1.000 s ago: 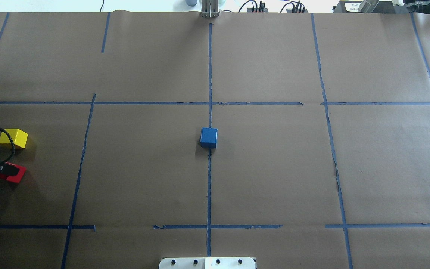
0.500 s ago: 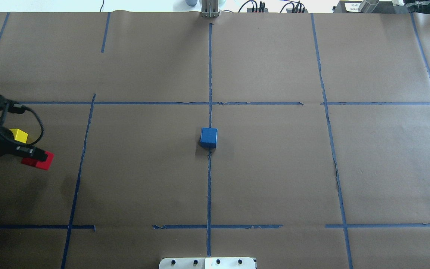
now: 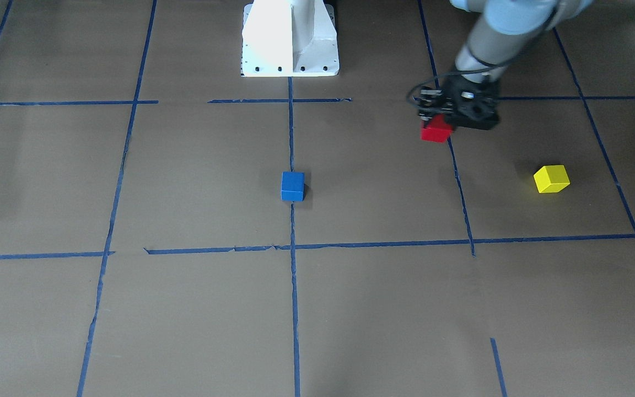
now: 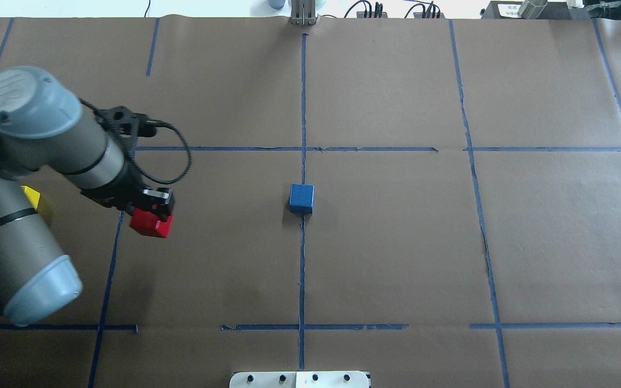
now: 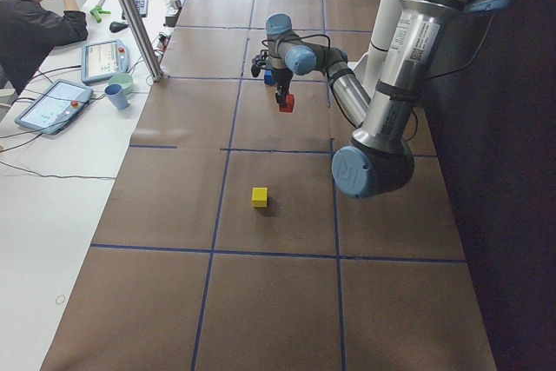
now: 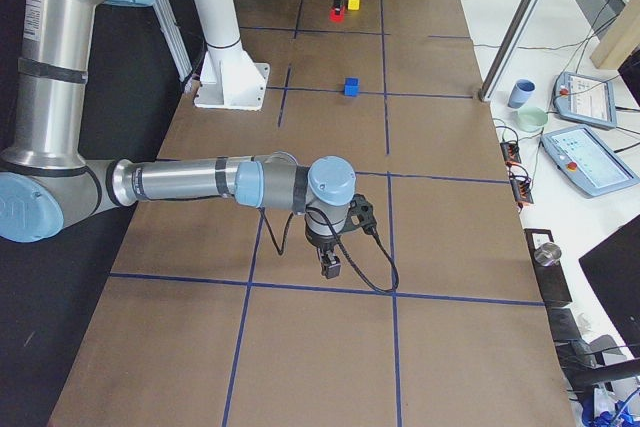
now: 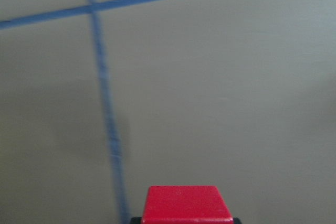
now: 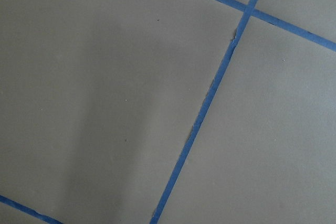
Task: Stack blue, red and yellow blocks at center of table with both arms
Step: 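Carry the red block with the left gripper over the blue block, then lower the red block onto the blue block and open the left gripper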
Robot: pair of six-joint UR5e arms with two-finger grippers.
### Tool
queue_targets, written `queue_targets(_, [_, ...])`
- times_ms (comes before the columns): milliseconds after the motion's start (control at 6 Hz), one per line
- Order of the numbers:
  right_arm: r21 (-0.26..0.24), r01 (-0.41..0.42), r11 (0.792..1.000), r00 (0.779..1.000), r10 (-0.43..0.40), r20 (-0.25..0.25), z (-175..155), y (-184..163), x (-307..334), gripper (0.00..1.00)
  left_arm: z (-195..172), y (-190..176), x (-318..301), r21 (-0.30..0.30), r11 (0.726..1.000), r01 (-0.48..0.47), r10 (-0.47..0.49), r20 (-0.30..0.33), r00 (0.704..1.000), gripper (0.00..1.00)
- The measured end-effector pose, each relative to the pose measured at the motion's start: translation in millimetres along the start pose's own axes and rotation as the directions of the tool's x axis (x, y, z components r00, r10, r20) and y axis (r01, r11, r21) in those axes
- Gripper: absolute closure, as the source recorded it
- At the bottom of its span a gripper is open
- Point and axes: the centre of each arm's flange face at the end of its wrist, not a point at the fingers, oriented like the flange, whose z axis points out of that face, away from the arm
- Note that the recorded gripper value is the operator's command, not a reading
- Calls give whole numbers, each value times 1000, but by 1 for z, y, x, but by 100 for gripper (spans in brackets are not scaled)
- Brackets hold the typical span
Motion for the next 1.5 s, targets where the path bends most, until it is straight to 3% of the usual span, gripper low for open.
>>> queue_targets(333, [-1, 0, 1000, 1000, 0, 0, 0, -1, 0, 0, -2, -35, 127, 6, 997, 80, -80, -13, 997, 94])
queue_targets(667, [-3, -4, 1000, 1000, 4, 1, 2, -1, 2, 0, 21, -61, 193, 6, 993, 121, -120, -60, 991, 95])
queue_targets(1500, [-5, -5, 1000, 1000, 5, 2, 3, -2, 3, 0, 59, -93, 214, 18, 989, 144, -144, -20, 989, 95])
